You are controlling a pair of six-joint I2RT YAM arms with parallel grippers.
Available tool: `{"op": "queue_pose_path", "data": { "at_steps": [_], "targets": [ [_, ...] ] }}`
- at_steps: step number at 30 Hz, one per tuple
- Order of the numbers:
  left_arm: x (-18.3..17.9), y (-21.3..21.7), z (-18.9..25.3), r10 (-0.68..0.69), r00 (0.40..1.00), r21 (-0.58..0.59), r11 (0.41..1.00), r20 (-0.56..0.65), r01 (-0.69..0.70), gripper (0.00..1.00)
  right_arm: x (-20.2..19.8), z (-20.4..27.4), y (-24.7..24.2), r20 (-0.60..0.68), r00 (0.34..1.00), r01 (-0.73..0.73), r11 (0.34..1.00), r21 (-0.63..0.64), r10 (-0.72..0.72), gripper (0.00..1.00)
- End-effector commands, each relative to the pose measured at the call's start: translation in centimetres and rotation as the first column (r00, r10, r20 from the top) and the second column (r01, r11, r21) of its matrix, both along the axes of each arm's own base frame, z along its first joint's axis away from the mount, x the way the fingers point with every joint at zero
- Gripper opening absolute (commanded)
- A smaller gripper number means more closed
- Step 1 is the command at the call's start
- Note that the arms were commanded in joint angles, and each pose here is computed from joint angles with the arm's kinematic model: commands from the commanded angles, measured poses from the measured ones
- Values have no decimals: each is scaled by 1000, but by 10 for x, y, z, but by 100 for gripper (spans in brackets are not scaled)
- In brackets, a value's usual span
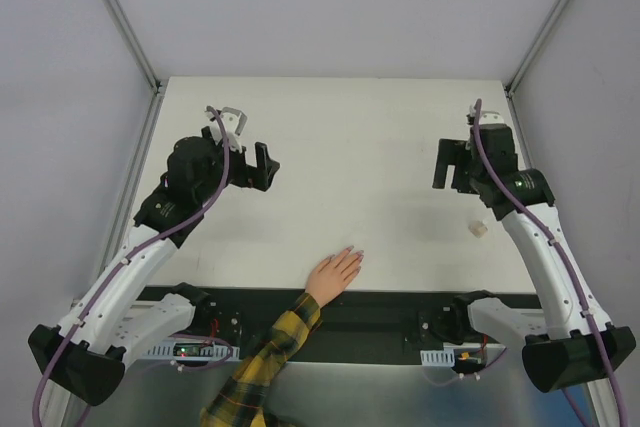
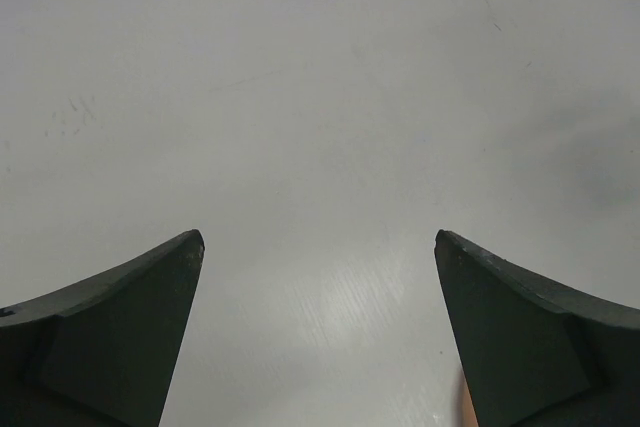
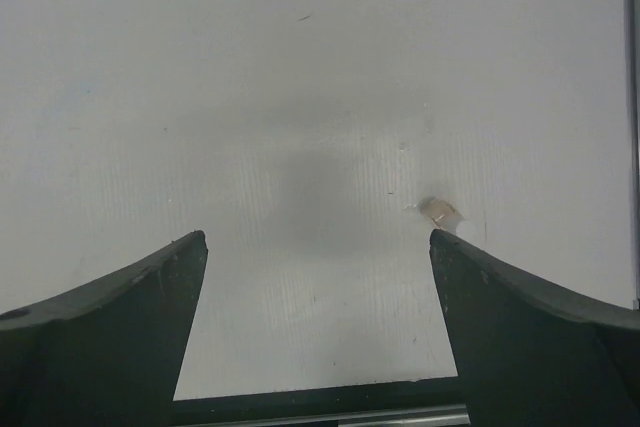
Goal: Paint the nails
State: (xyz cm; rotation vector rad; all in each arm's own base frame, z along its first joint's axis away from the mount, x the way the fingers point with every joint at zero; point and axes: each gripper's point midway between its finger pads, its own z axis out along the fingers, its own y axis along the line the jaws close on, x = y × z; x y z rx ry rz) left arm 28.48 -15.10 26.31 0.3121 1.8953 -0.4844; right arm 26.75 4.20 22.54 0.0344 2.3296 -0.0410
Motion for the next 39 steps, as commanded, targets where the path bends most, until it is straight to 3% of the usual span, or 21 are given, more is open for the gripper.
{"op": "queue_pose_path", "data": {
  "at_steps": [1, 12, 13, 22, 39],
  "targets": [
    [-9, -8, 4, -55, 998, 19, 998, 38, 54, 99, -1, -10, -25, -57, 988, 146, 987, 62, -142, 96],
    [-19, -24, -4, -110, 994, 10, 994, 12, 110, 99, -4, -75, -106, -219, 843, 504, 864, 5, -491, 99],
    [-19, -25, -5, -112, 994, 11, 994, 8, 112, 99, -4, -83, -107, -244, 831, 518, 855, 11, -500, 91],
    [-21, -30, -8, -134, 991, 2, 991, -7, 134, 99, -5, -133, -119, -301, 790, 559, 829, -5, -534, 65],
    [-24, -34, -8, -155, 988, -2, 988, -10, 155, 99, -11, -160, -122, -371, 751, 569, 821, -55, -546, 52]
  ]
}}
